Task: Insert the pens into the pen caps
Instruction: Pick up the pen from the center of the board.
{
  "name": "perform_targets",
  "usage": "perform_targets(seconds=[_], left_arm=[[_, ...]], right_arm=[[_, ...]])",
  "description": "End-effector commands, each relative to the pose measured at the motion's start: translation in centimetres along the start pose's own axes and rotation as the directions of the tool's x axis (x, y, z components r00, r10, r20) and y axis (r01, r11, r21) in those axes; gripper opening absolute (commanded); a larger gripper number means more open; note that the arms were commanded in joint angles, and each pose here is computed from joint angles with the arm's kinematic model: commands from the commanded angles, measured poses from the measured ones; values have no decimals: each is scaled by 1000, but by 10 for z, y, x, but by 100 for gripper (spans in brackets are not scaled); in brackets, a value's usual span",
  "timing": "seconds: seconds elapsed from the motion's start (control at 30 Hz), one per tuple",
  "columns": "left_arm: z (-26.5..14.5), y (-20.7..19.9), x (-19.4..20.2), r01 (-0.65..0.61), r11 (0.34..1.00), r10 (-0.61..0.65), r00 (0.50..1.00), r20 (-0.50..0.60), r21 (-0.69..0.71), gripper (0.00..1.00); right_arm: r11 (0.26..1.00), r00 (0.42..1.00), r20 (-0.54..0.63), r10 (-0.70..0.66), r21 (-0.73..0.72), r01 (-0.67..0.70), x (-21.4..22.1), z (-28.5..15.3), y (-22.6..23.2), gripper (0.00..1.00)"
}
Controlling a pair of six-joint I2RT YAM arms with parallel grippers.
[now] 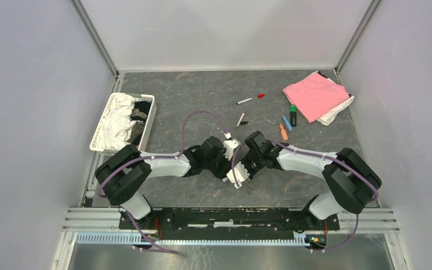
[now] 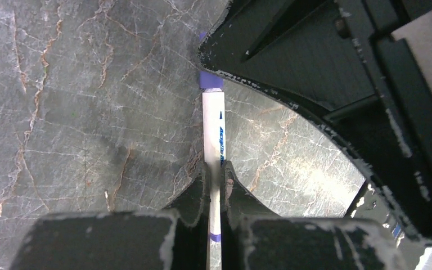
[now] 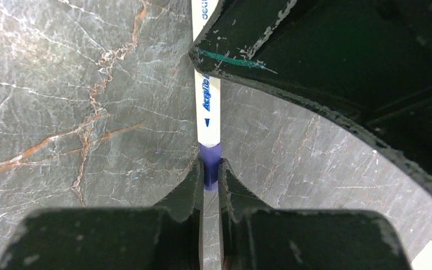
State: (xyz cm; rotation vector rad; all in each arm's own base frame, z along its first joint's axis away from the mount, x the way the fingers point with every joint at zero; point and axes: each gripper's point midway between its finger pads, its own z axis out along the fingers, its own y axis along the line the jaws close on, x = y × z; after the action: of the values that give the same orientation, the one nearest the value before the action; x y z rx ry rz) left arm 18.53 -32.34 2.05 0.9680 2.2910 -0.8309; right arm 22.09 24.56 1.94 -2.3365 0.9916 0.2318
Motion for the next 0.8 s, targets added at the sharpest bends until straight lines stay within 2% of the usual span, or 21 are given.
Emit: perform_targets(seconds=[0.0, 0.17, 0.23, 0.37, 0.53, 0.77], left_arm=[[-3, 3, -34, -160, 986, 163, 984, 69, -50, 2], [-11, 7, -44, -204, 975, 214, 970, 119, -92, 6], [-12, 6, -47, -189, 978, 200, 969, 142, -92, 11], [-7, 8, -46, -144, 985, 158, 975, 155, -98, 14], [-11, 6, -50, -65, 993, 85, 970, 227, -94, 28], [-31, 5, -62, -4, 995, 36, 947, 319, -102, 41]], right_arm=[[992, 981, 196, 12, -123, 13, -48, 12, 18, 0], [993, 982, 183, 36, -114, -15, -45, 14, 20, 0], [993, 984, 170, 43, -114, -24, -42, 16, 21, 0], [993, 986, 161, 49, -112, -31, -40, 17, 22, 0], [994, 986, 155, 65, -101, -49, -36, 16, 23, 0], [992, 977, 184, 106, -94, -89, -33, 13, 24, 0]])
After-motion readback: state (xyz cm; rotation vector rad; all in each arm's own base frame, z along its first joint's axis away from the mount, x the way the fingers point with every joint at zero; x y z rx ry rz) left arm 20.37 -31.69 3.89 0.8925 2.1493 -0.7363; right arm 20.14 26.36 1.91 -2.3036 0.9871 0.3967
